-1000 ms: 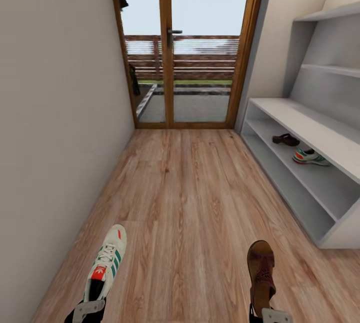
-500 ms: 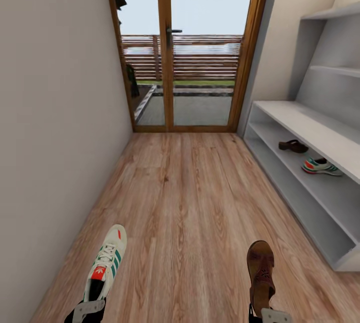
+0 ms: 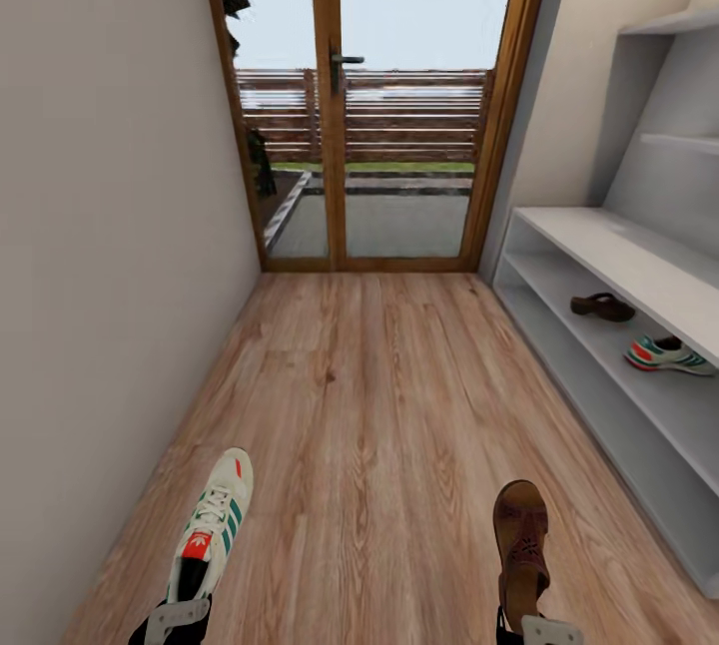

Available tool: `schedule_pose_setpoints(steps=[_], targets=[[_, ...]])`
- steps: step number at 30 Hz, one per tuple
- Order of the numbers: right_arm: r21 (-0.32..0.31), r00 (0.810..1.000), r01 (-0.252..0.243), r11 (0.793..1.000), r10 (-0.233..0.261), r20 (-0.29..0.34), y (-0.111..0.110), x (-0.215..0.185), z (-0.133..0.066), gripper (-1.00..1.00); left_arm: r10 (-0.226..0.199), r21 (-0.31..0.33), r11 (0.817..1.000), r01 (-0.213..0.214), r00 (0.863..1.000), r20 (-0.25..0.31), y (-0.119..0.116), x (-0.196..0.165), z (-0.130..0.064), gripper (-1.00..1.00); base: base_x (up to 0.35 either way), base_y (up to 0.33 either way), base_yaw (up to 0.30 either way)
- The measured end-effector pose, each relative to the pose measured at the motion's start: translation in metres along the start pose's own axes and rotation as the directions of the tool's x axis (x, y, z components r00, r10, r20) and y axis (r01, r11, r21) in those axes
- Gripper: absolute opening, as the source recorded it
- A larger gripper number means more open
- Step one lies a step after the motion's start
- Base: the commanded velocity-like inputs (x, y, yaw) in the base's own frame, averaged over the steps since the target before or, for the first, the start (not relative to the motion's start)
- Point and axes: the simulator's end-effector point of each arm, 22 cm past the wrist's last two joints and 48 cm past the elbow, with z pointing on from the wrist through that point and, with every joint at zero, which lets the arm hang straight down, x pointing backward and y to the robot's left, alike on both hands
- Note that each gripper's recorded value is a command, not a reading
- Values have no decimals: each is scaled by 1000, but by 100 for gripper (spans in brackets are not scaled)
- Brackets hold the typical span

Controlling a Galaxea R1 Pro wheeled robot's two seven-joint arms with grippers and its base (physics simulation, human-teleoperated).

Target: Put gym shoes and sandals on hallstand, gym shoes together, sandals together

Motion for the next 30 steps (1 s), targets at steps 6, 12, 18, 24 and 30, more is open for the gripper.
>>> schedule_pose_setpoints(steps=[6,12,18,24,30], targets=[[-3,1000,3,1000,-3,1,0,0,0,-100,0,0,1000,0,1000,-1,0,0,0,-100,328,0,0],[-3,1000,3,1000,-3,1,0,0,0,-100,0,0,1000,0,1000,-1,0,1,0,-100,328,0,0],[-3,1000,4,1000,-4,1,0,0,0,-100,0,0,1000,0,1000,-1,0,1,0,-100,328,0,0],[-3,1000,3,1000,-3,1,0,0,0,-100,0,0,1000,0,1000,-1,0,1,0,-100,328,0,0],[-3,1000,4,1000,-4,1,0,0,0,-100,0,0,1000,0,1000,-1,0,1,0,-100,328,0,0]])
